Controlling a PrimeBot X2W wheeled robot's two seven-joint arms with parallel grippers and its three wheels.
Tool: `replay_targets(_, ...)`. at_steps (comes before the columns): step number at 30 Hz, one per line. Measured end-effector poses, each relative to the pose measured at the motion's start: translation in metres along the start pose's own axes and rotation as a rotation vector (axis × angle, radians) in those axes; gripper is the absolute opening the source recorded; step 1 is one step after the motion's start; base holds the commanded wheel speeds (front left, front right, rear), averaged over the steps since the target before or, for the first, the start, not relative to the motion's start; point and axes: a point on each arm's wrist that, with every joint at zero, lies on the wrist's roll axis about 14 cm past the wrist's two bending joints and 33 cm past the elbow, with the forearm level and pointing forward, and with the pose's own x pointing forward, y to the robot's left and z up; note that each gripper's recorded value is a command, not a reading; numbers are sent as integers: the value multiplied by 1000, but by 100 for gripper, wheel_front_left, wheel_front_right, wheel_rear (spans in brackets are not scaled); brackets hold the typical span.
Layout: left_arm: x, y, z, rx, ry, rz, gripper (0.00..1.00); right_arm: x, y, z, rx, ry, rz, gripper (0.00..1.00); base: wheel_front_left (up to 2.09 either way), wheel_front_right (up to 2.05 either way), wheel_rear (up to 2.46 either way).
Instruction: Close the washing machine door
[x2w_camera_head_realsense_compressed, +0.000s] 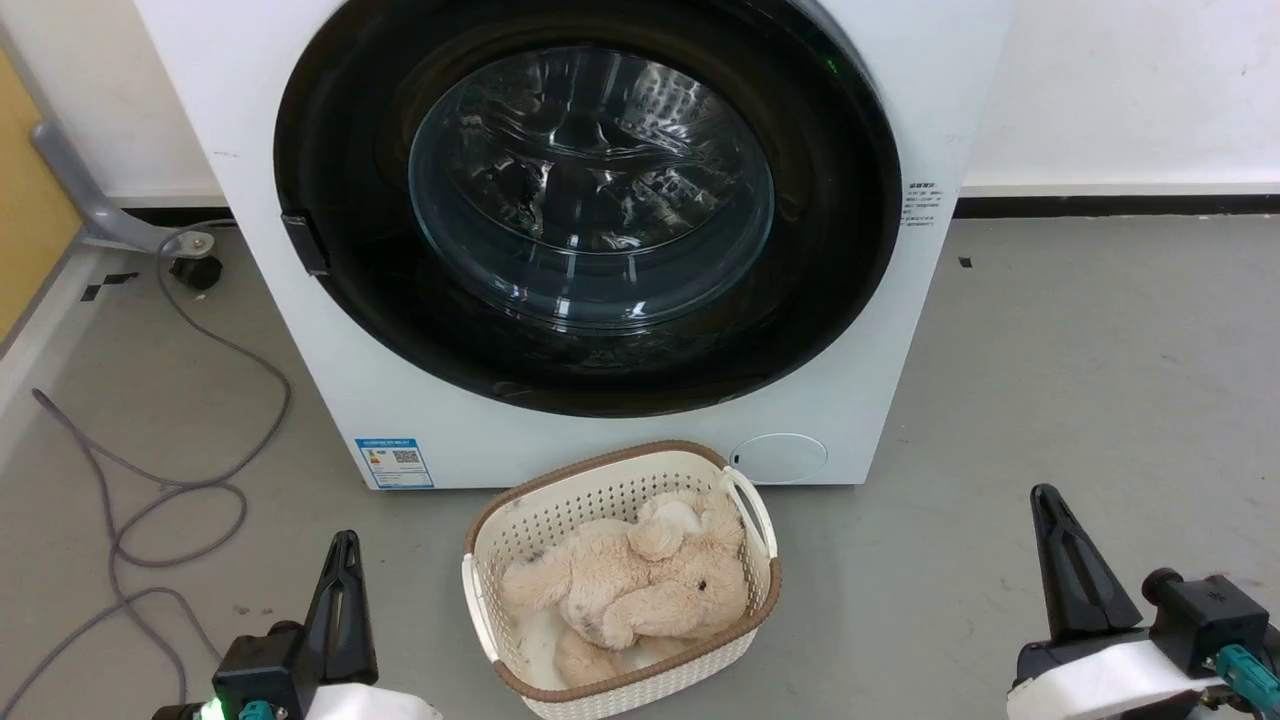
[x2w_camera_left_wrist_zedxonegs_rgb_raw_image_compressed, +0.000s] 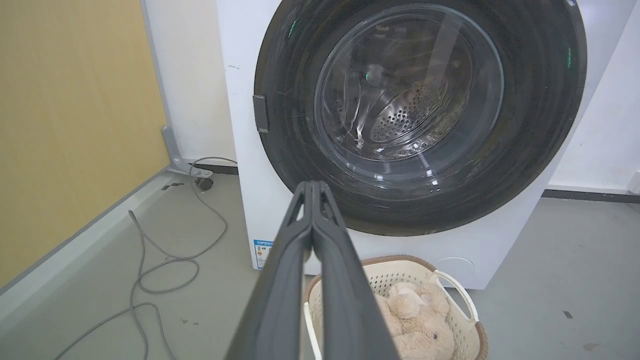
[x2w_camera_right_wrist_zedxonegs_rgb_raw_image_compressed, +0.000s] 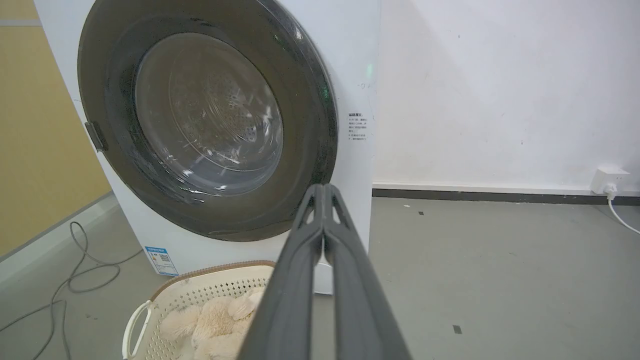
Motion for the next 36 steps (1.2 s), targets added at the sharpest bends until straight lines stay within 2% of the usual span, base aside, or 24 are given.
replay_targets(36,0,6,-1,28,41,0,0,9,20,-4,-25,52,63,0,0,0,0)
